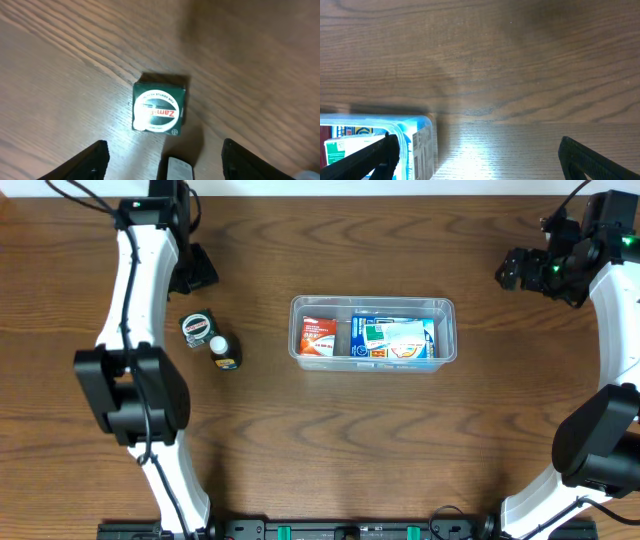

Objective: Pack container
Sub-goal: 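Move the left gripper over the green Zam-Buk tin, then grasp the Zam-Buk tin with the left gripper and lift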

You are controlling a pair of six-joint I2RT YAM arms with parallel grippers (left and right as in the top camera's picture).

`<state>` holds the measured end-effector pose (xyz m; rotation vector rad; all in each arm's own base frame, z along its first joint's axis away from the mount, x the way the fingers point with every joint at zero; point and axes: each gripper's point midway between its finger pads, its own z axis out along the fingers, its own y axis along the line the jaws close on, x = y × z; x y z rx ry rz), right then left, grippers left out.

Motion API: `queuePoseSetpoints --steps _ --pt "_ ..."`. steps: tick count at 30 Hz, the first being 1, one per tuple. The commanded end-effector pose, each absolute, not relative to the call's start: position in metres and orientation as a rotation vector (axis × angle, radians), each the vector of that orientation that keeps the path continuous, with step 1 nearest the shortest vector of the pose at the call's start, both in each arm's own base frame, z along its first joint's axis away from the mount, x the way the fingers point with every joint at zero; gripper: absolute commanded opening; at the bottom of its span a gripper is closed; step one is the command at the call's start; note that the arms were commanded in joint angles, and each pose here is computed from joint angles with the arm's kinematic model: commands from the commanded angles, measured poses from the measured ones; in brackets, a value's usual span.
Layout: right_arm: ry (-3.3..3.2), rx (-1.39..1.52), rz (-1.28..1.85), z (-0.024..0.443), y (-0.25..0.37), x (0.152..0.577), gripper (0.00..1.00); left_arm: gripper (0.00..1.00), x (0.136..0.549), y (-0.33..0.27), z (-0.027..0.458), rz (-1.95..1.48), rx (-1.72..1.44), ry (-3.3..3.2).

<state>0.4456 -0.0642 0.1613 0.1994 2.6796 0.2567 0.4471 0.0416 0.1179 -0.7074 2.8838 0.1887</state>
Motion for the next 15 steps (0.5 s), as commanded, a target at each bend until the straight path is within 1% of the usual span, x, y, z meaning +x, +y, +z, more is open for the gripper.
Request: queuePoseSetpoints --steps 1,6,8,11,15 --pt "2.678 0.211 0.258 0.162 -0.066 0.446 0.99 0.74 0.444 0.047 0.095 0.181 -0.761 2.936" --pt "2.678 0.211 0.258 0.162 -0.066 0.446 0.99 0.75 0.44 0.051 0.071 0.152 -0.806 2.997" --pt "2.678 0.211 0.258 0.162 -0.066 0.446 0.99 0.79 0.436 0.053 0.064 0.153 -0.818 3.021" --pt "2.678 0.211 0.258 0.162 -0.066 0.446 0.99 0.8 0.43 0.055 0.053 0.154 -0.838 3.051" --pt "2.678 0.211 0.258 0.162 -0.066 0.446 0.99 0.81 0.422 0.056 0.038 0.163 -0.846 3.099"
